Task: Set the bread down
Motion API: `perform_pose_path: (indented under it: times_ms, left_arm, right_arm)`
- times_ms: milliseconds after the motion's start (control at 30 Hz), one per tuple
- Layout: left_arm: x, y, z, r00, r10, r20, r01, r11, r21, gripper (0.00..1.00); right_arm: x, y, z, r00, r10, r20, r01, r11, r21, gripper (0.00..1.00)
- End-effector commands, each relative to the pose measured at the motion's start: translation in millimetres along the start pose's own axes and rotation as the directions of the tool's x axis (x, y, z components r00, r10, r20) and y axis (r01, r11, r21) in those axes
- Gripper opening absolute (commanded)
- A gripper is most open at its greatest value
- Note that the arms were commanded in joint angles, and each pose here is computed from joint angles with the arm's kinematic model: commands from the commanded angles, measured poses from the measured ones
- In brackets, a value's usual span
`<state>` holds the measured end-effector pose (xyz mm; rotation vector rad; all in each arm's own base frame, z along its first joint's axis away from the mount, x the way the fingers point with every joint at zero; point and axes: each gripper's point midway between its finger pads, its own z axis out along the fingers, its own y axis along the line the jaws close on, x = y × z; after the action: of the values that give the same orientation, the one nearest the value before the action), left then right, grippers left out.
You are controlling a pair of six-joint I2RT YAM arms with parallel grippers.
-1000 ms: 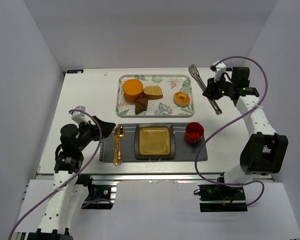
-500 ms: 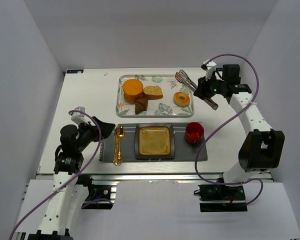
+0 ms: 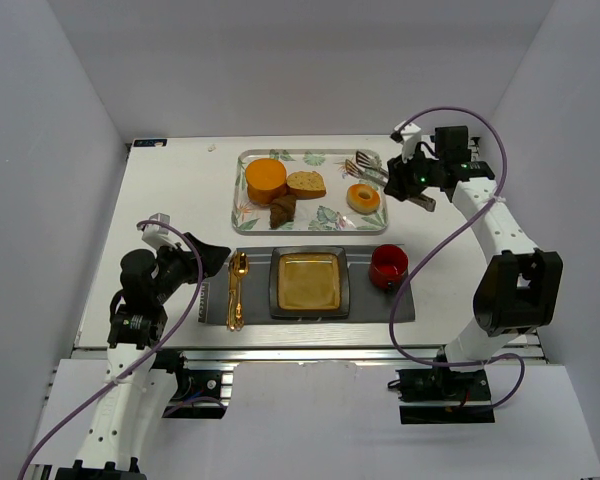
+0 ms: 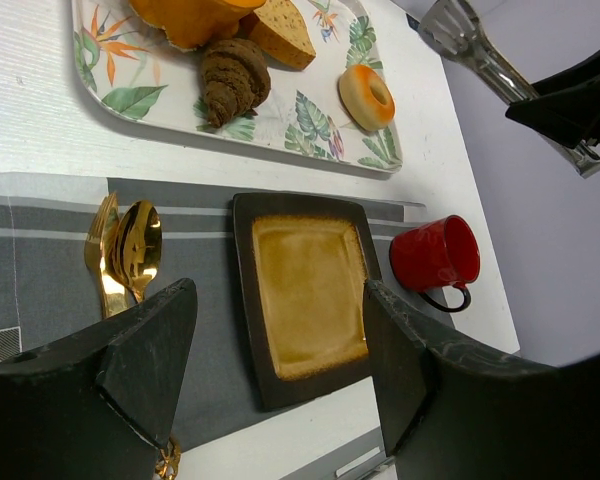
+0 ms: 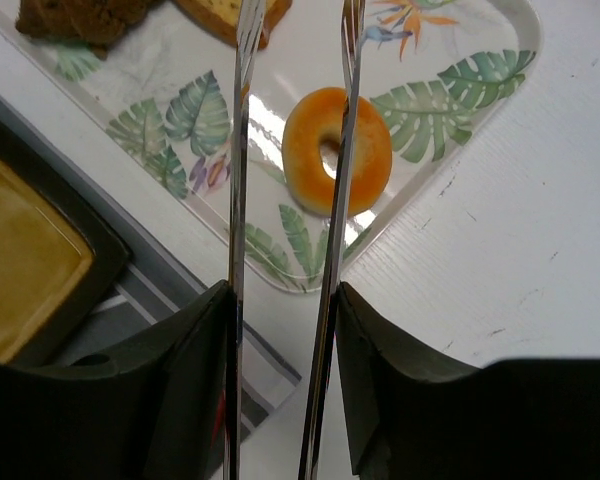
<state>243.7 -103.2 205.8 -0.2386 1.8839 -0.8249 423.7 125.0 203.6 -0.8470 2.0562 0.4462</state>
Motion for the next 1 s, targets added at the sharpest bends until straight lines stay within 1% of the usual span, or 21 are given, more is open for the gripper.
perform_pose_path:
  times_ms: [0, 33, 167, 367, 633, 867, 967]
  left_arm:
    - [-9, -5, -3, 0.999, 0.008, 0.031, -0.008, 1.0, 0.004, 0.76]
    - [-8, -4, -3, 1.0, 0.007, 0.03, -0.007, 1.0, 0.003, 0.76]
    - [-4, -2, -3, 1.0, 0.001, 0.024, -0.001, 1.0, 0.004, 0.76]
    - [-2, -1, -2, 1.0, -0.004, 0.019, 0.004, 1.0, 0.004, 0.76]
    - [-2, 0, -3, 1.0, -0.003, 0.022, 0.003, 1.0, -0.003, 0.76]
    - [0, 2, -6, 1.0, -0.003, 0.023, 0.004, 1.0, -0.011, 0.76]
    - [1, 1, -6, 1.0, -0.005, 0.023, 0.005, 1.0, -0.007, 0.76]
  right_arm:
    - [0, 2, -3, 0.994, -0.096, -0.058, 0.097, 0.995, 0.01, 0.5]
    - [5, 1, -3, 0.989, -0.121, -0.08, 0.122, 0.993, 0.009, 0.5]
    - [27, -2, -2, 0.976, -0.142, -0.164, 0.146, 0.989, 0.013, 0.5]
    - [47, 3, 8, 0.958, -0.162, -0.238, 0.166, 0.986, -0.005, 0.5]
    - [57, 0, 29, 0.942, -0.179, -0.283, 0.188, 0.982, 0.004, 0.51]
    - [63, -10, 32, 0.93, -0.183, -0.32, 0.206, 0.978, 0.039, 0.51]
    - [63, -10, 30, 0.93, -0.187, -0.316, 0.211, 0.976, 0.046, 0.51]
